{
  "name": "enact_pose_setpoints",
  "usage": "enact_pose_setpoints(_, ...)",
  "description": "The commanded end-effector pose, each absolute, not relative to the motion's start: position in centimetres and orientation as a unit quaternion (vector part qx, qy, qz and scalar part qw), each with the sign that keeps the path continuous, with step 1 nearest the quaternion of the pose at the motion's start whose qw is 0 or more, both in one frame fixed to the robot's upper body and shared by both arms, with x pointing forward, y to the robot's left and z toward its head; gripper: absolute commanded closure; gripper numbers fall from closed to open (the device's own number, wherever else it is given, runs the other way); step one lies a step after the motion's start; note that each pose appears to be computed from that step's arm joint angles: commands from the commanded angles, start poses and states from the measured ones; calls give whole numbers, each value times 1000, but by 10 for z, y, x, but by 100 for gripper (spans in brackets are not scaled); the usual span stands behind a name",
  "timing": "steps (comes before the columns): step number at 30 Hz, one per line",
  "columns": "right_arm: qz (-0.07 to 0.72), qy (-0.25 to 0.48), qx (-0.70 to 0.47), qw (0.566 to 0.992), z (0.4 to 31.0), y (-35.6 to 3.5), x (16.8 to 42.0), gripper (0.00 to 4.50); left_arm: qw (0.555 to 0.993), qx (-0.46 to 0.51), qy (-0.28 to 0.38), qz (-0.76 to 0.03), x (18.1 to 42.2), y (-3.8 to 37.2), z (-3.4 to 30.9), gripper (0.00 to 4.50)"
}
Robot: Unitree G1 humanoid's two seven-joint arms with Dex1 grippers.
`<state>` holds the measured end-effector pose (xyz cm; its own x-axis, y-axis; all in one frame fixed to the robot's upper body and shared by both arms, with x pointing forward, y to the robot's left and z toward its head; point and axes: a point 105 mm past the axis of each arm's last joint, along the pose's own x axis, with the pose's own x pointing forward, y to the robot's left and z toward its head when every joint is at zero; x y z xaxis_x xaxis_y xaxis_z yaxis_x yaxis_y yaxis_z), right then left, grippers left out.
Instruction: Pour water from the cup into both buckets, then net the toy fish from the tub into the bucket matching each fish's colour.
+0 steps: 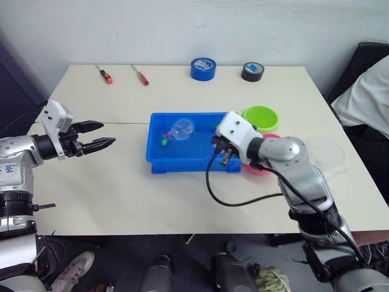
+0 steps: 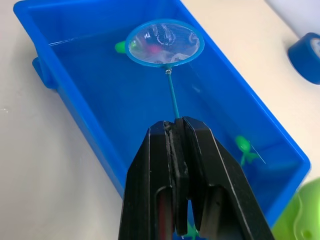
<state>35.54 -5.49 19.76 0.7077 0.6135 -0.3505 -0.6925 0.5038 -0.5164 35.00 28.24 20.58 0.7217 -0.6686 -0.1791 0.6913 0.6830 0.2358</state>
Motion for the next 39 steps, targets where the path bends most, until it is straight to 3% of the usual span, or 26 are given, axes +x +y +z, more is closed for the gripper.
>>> enact_pose_setpoints(1, 358, 56, -346, 866, 200, -51, 368, 450, 919, 149, 8, -364, 346, 281, 222, 92)
enact_pose_setpoints(12, 311, 68, -399, 860, 185, -52, 393, 450, 917, 153, 15, -368, 338, 275, 219, 92)
enact_pose_setpoints(30, 360, 70, -378, 850, 158, -4, 390, 450, 931, 160, 21, -327, 334, 286, 215, 92)
enact_pose_setpoints(39, 350, 41, -313, 882, 178, 13, 399, 450, 932, 160, 20, -325, 331, 286, 215, 92)
